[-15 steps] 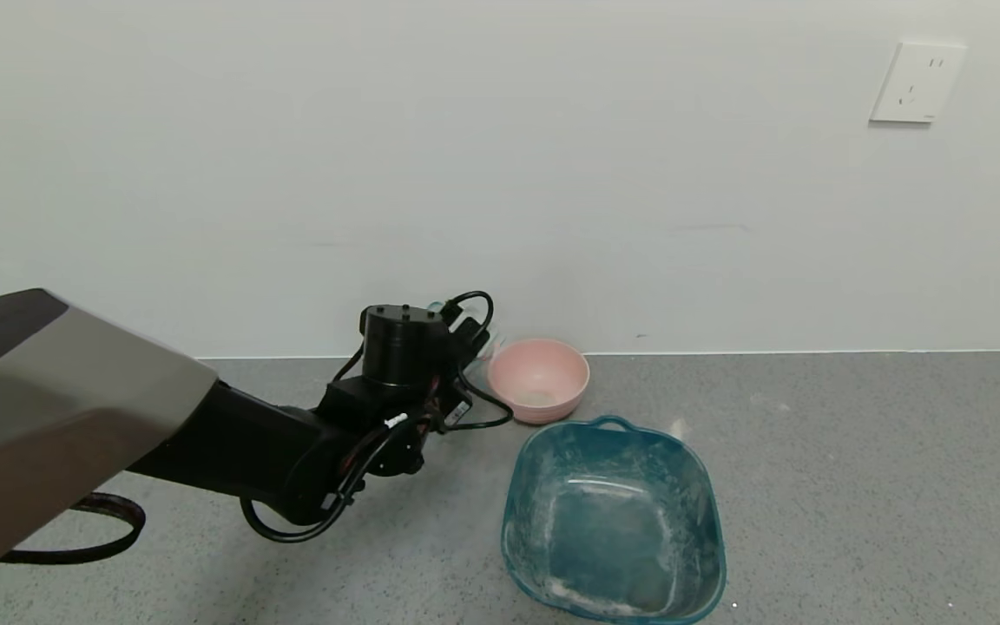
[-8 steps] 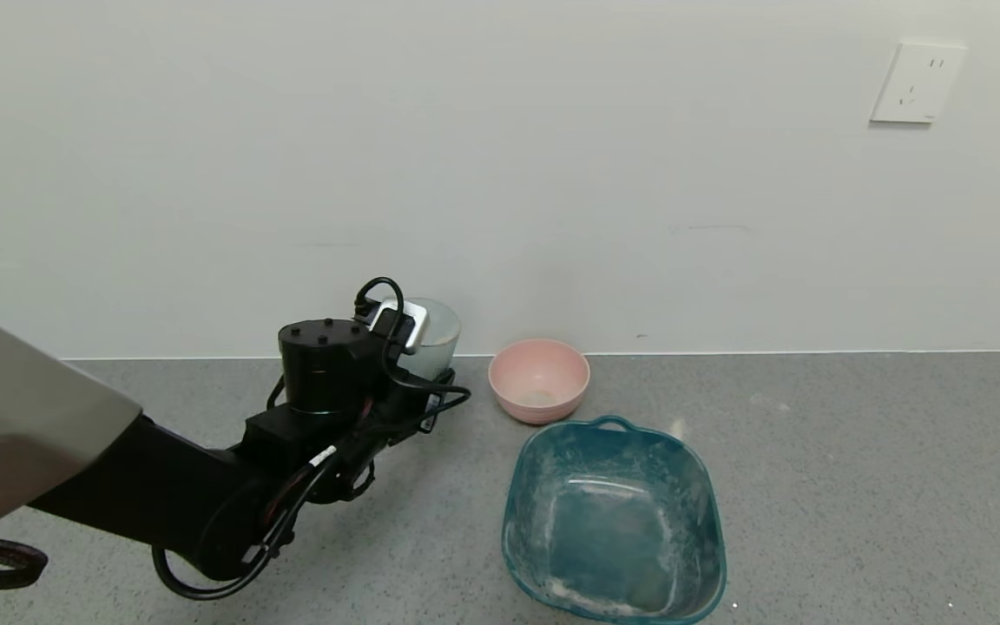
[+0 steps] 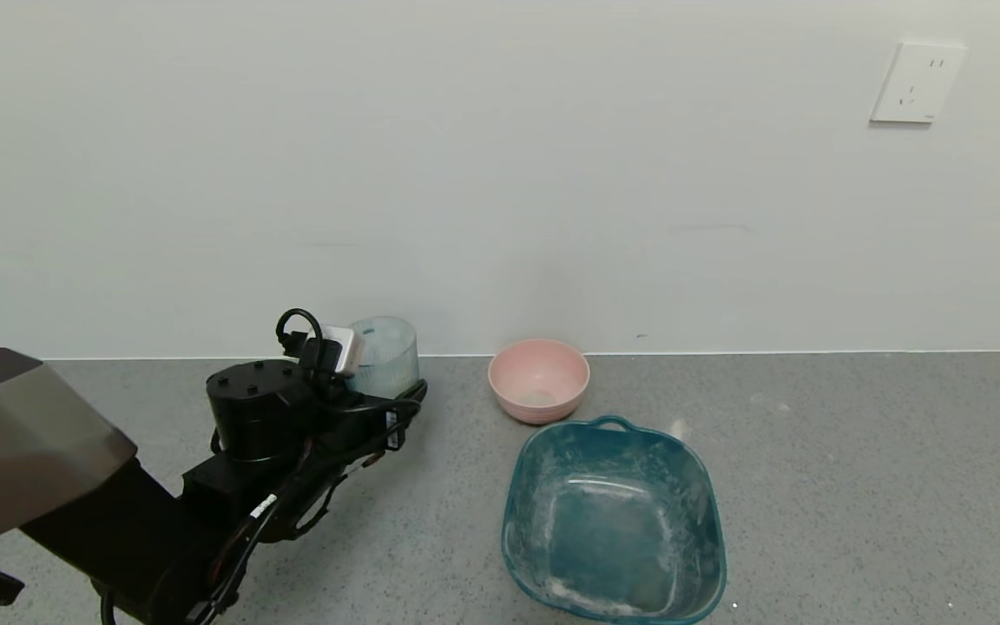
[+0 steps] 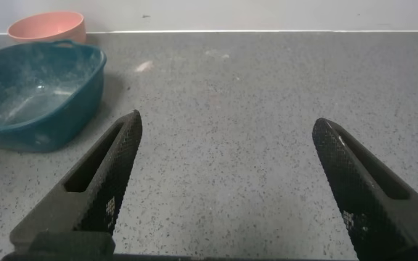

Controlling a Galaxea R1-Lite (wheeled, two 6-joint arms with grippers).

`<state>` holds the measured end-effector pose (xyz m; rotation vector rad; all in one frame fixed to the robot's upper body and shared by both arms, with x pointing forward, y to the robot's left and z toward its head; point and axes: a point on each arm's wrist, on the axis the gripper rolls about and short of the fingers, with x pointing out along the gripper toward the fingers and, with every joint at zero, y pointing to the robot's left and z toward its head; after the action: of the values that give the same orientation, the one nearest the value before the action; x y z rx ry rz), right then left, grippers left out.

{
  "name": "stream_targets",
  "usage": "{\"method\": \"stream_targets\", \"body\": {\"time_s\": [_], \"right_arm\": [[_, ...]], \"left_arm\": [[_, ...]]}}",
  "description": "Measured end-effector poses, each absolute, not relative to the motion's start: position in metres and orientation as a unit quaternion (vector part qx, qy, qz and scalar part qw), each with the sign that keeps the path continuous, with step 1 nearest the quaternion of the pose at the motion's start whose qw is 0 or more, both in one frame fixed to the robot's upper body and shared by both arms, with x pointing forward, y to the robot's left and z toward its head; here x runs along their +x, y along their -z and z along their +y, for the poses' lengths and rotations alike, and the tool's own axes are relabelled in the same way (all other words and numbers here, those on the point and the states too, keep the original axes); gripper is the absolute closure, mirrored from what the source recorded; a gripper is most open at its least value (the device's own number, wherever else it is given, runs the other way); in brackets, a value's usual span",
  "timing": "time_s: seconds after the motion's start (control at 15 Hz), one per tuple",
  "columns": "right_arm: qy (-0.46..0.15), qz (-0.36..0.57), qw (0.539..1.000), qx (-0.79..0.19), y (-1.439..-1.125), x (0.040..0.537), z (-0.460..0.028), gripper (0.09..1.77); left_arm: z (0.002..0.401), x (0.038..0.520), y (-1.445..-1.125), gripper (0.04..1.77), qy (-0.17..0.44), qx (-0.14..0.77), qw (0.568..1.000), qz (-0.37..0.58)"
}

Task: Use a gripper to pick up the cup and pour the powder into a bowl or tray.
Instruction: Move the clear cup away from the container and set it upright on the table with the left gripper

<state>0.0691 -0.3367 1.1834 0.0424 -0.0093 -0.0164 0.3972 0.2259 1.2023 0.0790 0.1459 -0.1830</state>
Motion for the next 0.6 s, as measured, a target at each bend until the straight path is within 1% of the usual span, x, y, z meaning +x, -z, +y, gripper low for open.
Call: {"method": "stream_targets", "body": {"time_s": [0.6], "right_arm": [[0.008, -0.005, 1.0, 0.021, -1.183, 0.069, -0.337, 0.15]], "left_arm": [[0.226, 0.403, -1.164, 0.55, 0.073, 0.05, 0.988, 0.129]]}}
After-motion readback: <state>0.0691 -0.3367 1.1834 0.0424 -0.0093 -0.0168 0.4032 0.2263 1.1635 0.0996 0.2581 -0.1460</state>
